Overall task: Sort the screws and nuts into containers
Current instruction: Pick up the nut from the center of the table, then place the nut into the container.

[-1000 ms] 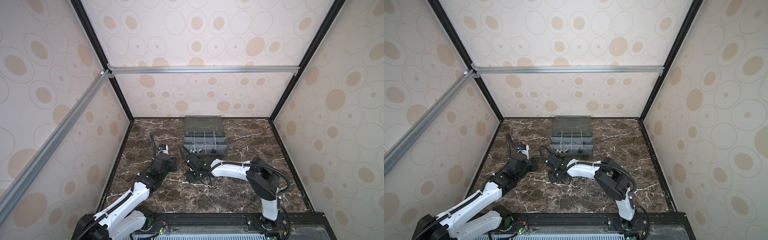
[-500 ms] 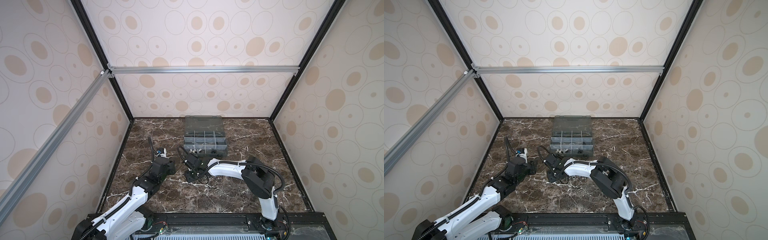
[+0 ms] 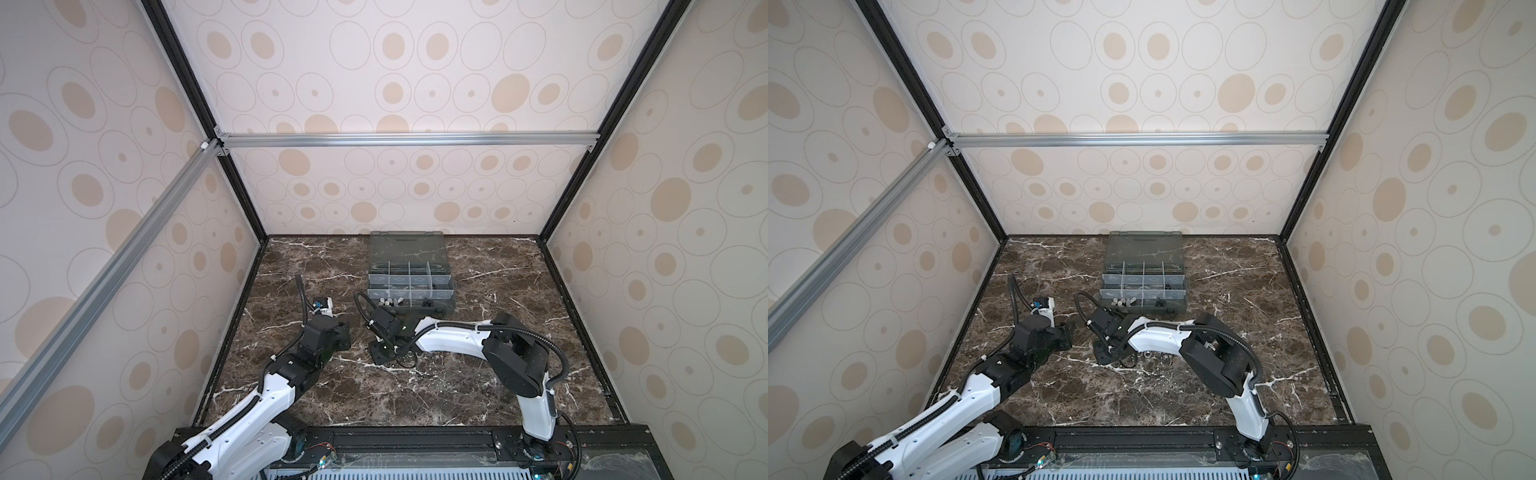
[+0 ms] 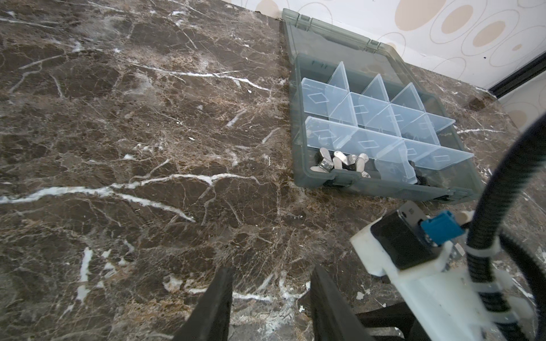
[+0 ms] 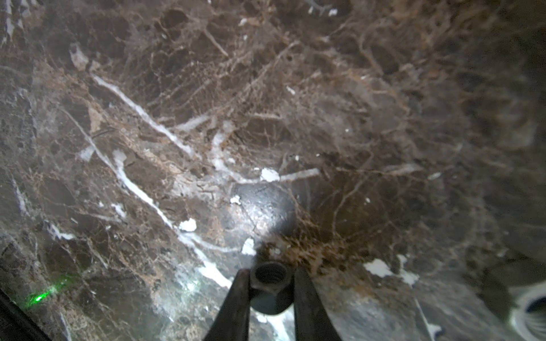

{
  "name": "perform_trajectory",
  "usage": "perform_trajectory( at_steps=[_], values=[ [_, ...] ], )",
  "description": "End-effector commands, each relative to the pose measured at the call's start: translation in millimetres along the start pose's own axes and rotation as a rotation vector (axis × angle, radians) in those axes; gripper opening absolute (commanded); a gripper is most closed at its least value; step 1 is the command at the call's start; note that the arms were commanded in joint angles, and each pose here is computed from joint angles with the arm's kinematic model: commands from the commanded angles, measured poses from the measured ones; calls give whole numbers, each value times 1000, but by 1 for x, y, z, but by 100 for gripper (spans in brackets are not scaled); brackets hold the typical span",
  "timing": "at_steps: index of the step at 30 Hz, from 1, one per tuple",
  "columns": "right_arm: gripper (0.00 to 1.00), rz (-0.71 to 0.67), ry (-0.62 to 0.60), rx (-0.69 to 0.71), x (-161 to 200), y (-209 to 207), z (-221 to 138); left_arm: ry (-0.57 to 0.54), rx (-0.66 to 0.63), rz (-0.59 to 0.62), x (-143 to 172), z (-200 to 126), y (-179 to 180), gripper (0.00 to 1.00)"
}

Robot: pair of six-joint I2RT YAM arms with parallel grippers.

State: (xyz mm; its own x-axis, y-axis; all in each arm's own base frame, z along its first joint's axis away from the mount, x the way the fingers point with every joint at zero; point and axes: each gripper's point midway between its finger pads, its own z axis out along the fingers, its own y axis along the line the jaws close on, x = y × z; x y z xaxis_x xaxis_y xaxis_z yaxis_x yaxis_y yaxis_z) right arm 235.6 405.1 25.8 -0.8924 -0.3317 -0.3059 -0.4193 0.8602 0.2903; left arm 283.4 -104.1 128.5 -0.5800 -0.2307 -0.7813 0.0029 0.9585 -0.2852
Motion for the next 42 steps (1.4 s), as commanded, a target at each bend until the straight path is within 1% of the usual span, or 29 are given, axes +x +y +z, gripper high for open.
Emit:
perform_trajectory(
  at_steps=[1,4,8,11,14,18,23,27,31,36,42],
  values=[
    [21,-5,-10,17,-1,1,-5,-10,-1,-26,-3,-2,1,44],
    [21,-21,-47,32,-8,0,-17,-10,2,-26,-3,-1,1,44],
    [21,-59,-107,72,-24,-6,-44,-10,11,-27,-4,-1,-1,44],
    [20,-61,-149,96,-40,-20,-65,-7,22,-32,-4,1,-4,44],
    [20,-35,-190,117,-59,-43,-87,-7,30,-33,-4,1,-6,44],
    [20,3,-255,174,-88,-85,-118,-9,34,-32,-5,1,-7,44],
    [20,93,-324,227,-121,-143,-144,-9,51,-41,-5,2,-10,44],
    [20,174,-346,260,-141,-186,-148,-4,67,-53,-4,4,-13,44],
    [20,226,-340,274,-153,-215,-143,0,79,-60,-3,6,-15,44],
    [20,268,-294,285,-161,-236,-127,1,93,-68,-3,6,-18,44],
    [20,284,-269,294,-164,-247,-114,6,104,-73,-3,7,-20,44]
  ],
)
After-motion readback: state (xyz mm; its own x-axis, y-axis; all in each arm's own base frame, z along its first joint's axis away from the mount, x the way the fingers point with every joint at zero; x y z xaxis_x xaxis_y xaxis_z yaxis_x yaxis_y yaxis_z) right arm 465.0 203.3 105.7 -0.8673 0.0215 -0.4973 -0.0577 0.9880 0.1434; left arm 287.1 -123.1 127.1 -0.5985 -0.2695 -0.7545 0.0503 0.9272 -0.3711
